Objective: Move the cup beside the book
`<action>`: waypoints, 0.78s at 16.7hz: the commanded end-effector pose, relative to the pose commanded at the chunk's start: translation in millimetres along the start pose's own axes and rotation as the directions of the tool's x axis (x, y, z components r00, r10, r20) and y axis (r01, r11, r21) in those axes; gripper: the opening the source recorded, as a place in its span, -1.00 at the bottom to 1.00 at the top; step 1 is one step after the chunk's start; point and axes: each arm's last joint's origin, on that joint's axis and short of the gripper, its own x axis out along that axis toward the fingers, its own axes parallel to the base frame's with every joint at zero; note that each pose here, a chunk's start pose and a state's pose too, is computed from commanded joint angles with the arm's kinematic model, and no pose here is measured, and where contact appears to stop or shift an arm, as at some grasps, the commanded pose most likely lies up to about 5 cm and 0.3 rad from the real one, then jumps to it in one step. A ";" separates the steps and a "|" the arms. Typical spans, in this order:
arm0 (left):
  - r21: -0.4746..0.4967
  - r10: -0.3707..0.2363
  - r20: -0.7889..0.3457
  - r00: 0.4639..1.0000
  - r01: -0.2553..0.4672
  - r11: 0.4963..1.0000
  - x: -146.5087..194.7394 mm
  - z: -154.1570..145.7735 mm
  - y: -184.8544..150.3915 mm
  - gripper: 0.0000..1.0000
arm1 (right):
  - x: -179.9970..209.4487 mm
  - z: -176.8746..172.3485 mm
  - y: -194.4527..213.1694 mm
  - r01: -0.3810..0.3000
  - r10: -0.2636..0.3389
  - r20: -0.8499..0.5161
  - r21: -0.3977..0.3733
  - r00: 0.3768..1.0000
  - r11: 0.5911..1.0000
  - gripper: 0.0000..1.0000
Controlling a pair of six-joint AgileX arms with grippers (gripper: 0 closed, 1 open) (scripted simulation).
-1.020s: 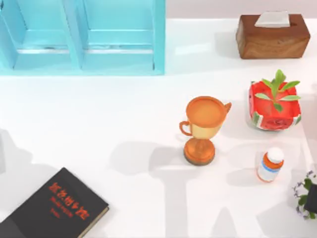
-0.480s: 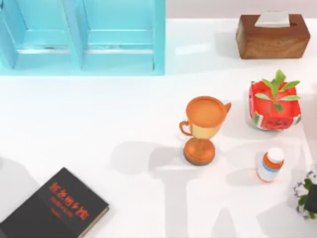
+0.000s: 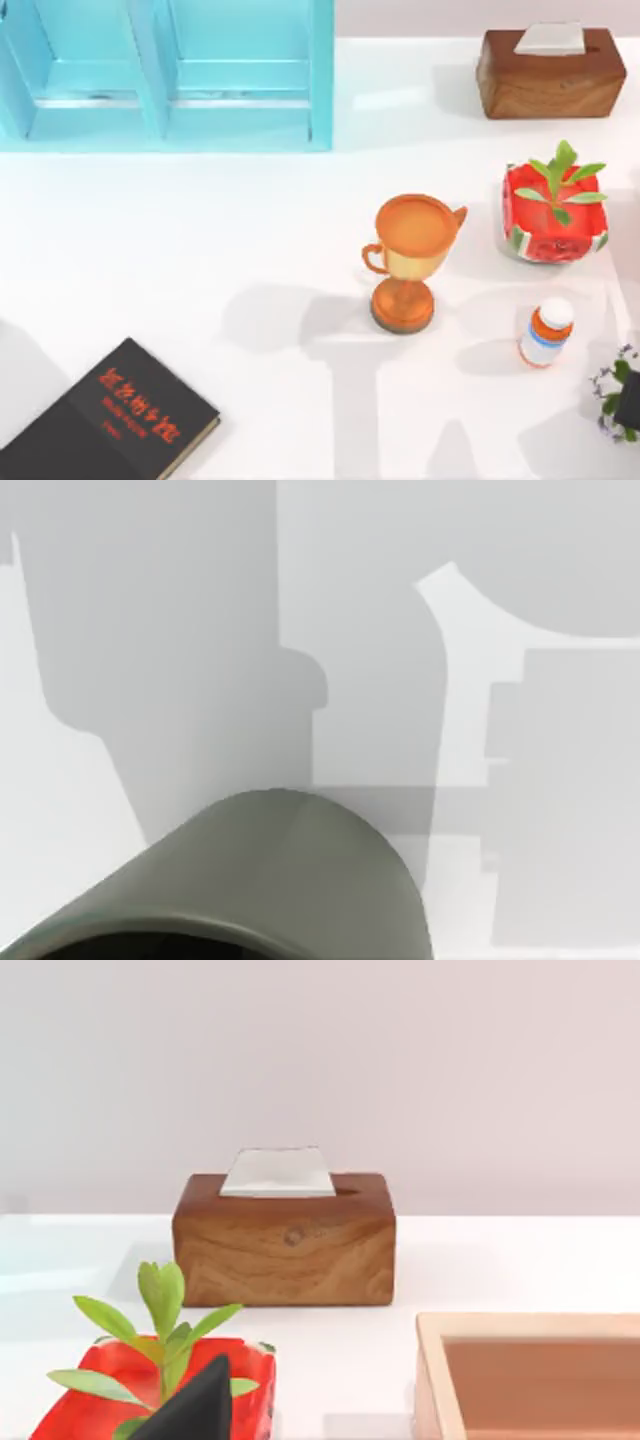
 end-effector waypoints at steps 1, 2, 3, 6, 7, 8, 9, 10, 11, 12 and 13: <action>0.000 0.000 0.000 1.000 0.000 1.000 0.0 0.0 0.0 0.55 | 0.0 0.0 0.0 0.000 0.000 0.000 0.000 1.000 1.000 1.00; 0.000 0.000 0.000 1.000 0.000 1.000 0.0 0.0 0.0 0.40 | 0.0 0.0 0.0 0.000 0.000 0.000 0.000 1.000 1.000 1.00; 0.000 0.000 0.000 1.000 0.000 1.000 0.0 0.0 0.0 0.25 | 0.0 0.0 0.0 0.000 0.000 0.000 0.000 1.000 1.000 1.00; 0.000 0.000 0.000 1.000 0.000 1.000 0.0 0.0 0.0 -0.21 | 0.0 0.0 0.0 0.000 0.000 0.000 0.000 1.000 1.000 1.00; 0.000 0.000 0.000 1.000 0.000 1.000 0.0 0.0 0.0 -0.36 | 0.0 0.0 0.0 0.000 0.000 0.000 0.000 1.000 1.000 1.00; 0.000 0.000 0.000 1.000 0.000 1.000 0.0 0.0 0.0 -0.51 | 0.0 0.0 0.0 0.000 0.000 0.000 0.000 1.000 1.000 1.00; 0.000 0.000 0.000 1.000 0.000 1.000 0.0 0.0 0.0 -0.66 | 0.0 0.0 0.0 0.000 0.000 0.000 0.000 1.000 1.000 1.00; 0.000 0.000 0.000 1.000 0.000 1.000 0.0 0.0 0.0 -0.81 | 0.0 0.0 0.0 0.000 0.000 0.000 0.000 1.000 1.000 1.00; 0.000 0.000 0.000 1.000 0.000 1.000 0.0 0.0 0.0 -0.96 | 0.0 0.0 0.0 0.000 0.000 0.000 0.000 1.000 1.000 1.00; 0.000 0.000 0.000 1.000 0.000 1.000 0.0 0.0 0.0 -1.00 | 0.0 0.0 0.0 0.000 0.000 0.000 0.000 1.000 1.000 1.00; 0.000 0.000 0.000 1.000 0.000 1.000 0.0 0.0 0.0 -1.00 | 0.0 0.0 0.0 0.000 0.000 0.000 0.000 1.000 1.000 1.00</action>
